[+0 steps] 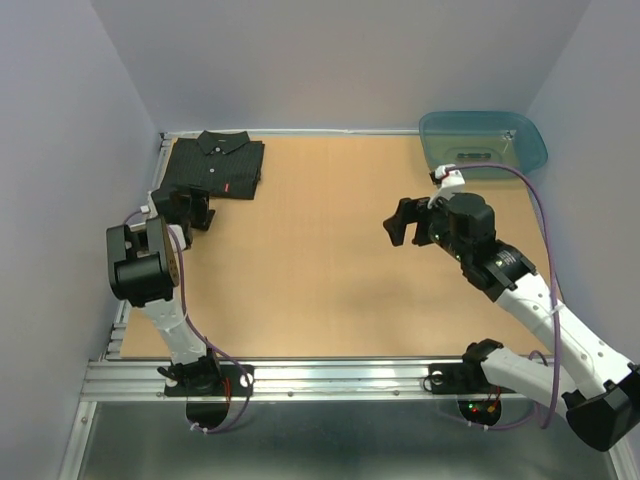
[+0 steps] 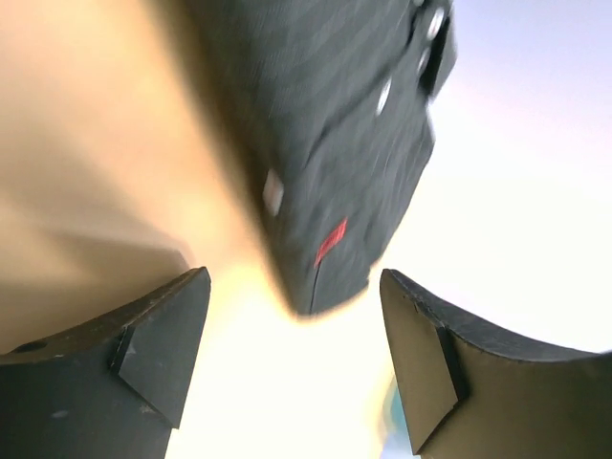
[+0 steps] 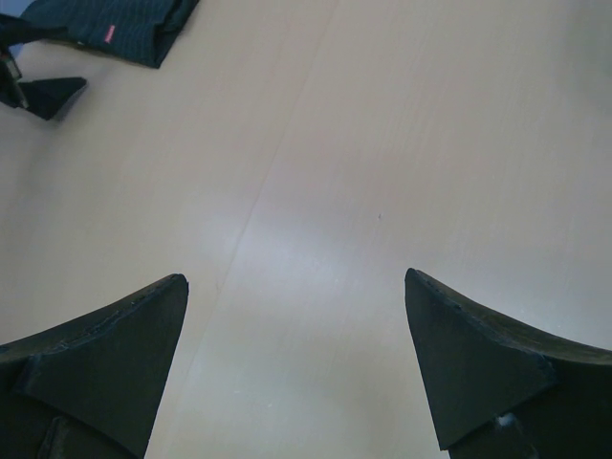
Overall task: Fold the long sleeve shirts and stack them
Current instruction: Neatly place the folded shirt to the corner
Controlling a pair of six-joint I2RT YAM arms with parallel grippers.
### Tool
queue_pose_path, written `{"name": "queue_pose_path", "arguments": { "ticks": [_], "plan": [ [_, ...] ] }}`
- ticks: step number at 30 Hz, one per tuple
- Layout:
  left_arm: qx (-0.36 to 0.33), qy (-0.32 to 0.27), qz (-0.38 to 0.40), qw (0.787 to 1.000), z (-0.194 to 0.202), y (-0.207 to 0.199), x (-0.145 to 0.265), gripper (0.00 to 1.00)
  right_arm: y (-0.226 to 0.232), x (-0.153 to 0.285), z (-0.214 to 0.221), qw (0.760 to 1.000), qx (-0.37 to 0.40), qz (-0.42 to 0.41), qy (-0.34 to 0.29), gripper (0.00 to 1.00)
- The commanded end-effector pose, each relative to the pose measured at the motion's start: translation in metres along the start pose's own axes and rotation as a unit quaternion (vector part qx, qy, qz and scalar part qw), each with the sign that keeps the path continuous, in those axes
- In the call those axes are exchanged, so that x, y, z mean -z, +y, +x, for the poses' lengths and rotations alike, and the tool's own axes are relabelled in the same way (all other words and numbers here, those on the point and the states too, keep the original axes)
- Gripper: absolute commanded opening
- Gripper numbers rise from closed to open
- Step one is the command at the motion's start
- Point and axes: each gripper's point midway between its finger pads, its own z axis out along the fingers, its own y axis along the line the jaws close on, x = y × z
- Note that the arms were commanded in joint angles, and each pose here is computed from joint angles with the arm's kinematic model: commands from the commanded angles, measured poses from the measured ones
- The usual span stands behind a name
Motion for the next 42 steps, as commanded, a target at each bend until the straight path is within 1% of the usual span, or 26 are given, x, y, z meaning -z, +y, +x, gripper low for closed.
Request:
{"name": "queue_pose_path", "arguments": {
  "ticks": [1,2,3,4,5,6,7,8,10,11,12,13,14,15,16,17,18,19,20,22,26,28,29,32,35,42],
  "plan": [
    [-0.040,0.016,0.021,0.999,0.013,-0.019,0.046,0.83,-0.013,0.022,-0.035,0.997,-0.029,0.050,-0.052,1.00],
    [-0.064,0.004,0.042,0.997,0.009,-0.042,0.066,0.83,-0.018,0.025,-0.034,0.996,-0.031,0.064,-0.049,1.00],
    [-0.110,0.002,0.042,0.993,0.009,-0.045,0.078,0.84,-0.021,0.033,-0.042,0.995,-0.036,0.074,-0.061,1.00],
    [-0.130,0.009,0.017,0.991,0.011,-0.040,0.090,0.83,-0.025,0.037,-0.044,0.994,-0.037,0.086,-0.063,1.00],
    [-0.157,-0.004,0.010,0.988,0.006,-0.047,0.102,0.83,-0.031,0.043,-0.050,0.991,-0.038,0.105,-0.072,1.00],
    [-0.211,-0.013,0.008,0.977,0.004,-0.058,0.129,0.84,-0.034,0.054,-0.056,0.989,-0.040,0.115,-0.080,1.00],
    [-0.237,-0.025,0.008,0.971,0.000,-0.066,0.145,0.84,-0.038,0.061,-0.061,0.988,-0.038,0.125,-0.088,1.00],
    [-0.273,-0.071,0.040,0.959,-0.012,-0.102,0.179,0.84,-0.046,0.069,-0.063,0.984,-0.035,0.147,-0.094,1.00],
    [-0.330,-0.100,0.042,0.938,-0.020,-0.125,0.218,0.87,-0.055,0.091,-0.078,0.977,-0.033,0.171,-0.124,1.00],
    [-0.349,-0.137,0.059,0.925,-0.026,-0.145,0.250,0.88,-0.058,0.097,-0.078,0.975,-0.032,0.177,-0.127,1.00],
    [-0.362,-0.142,0.051,0.920,-0.025,-0.148,0.267,0.89,-0.060,0.103,-0.081,0.973,-0.030,0.183,-0.135,1.00],
    [-0.391,-0.185,0.074,0.899,-0.032,-0.175,0.304,0.90,-0.066,0.115,-0.086,0.968,-0.034,0.197,-0.151,1.00],
    [-0.401,-0.188,0.068,0.894,-0.031,-0.176,0.320,0.90,-0.069,0.121,-0.087,0.966,-0.036,0.202,-0.159,1.00],
    [-0.413,-0.213,0.084,0.882,-0.034,-0.191,0.339,0.90,-0.071,0.127,-0.088,0.963,-0.039,0.206,-0.168,1.00],
    [-0.420,-0.217,0.074,0.878,-0.033,-0.188,0.354,0.90,-0.074,0.133,-0.088,0.961,-0.041,0.211,-0.174,1.00],
    [-0.431,-0.247,0.066,0.866,-0.035,-0.194,0.387,0.90,-0.079,0.144,-0.087,0.956,-0.045,0.219,-0.188,1.00],
    [-0.438,-0.257,0.083,0.857,-0.028,-0.205,0.406,0.90,-0.081,0.149,-0.086,0.955,-0.045,0.222,-0.194,1.00],
    [-0.440,-0.263,0.084,0.854,-0.026,-0.204,0.415,0.90,-0.084,0.153,-0.084,0.953,-0.046,0.225,-0.199,1.00],
    [-0.437,-0.294,0.078,0.847,-0.031,-0.199,0.435,0.90,-0.086,0.163,-0.081,0.950,-0.050,0.223,-0.212,1.00],
    [-0.428,-0.306,0.082,0.846,-0.028,-0.186,0.455,0.90,-0.087,0.175,-0.076,0.949,-0.047,0.215,-0.225,1.00],
    [-0.411,-0.316,0.128,0.846,-0.018,-0.161,0.482,0.89,-0.095,0.186,-0.068,0.943,-0.054,0.224,-0.242,1.00],
    [-0.407,-0.324,0.133,0.843,-0.018,-0.146,0.483,0.89,-0.098,0.193,-0.064,0.940,-0.057,0.224,-0.252,1.00],
    [-0.390,-0.344,0.139,0.843,-0.022,-0.135,0.497,0.89,-0.099,0.197,-0.062,0.938,-0.059,0.225,-0.257,1.00],
    [-0.378,-0.342,0.151,0.847,-0.019,-0.114,0.500,0.90,-0.104,0.202,-0.053,0.934,-0.069,0.226,-0.268,1.00],
    [-0.360,-0.351,0.161,0.849,-0.018,-0.101,0.504,0.90,-0.102,0.205,-0.048,0.936,-0.066,0.212,-0.274,1.00],
    [-0.314,-0.391,0.175,0.847,-0.030,-0.096,0.519,0.93,-0.098,0.209,-0.051,0.937,-0.060,0.200,-0.279,1.00]
  ]
}}
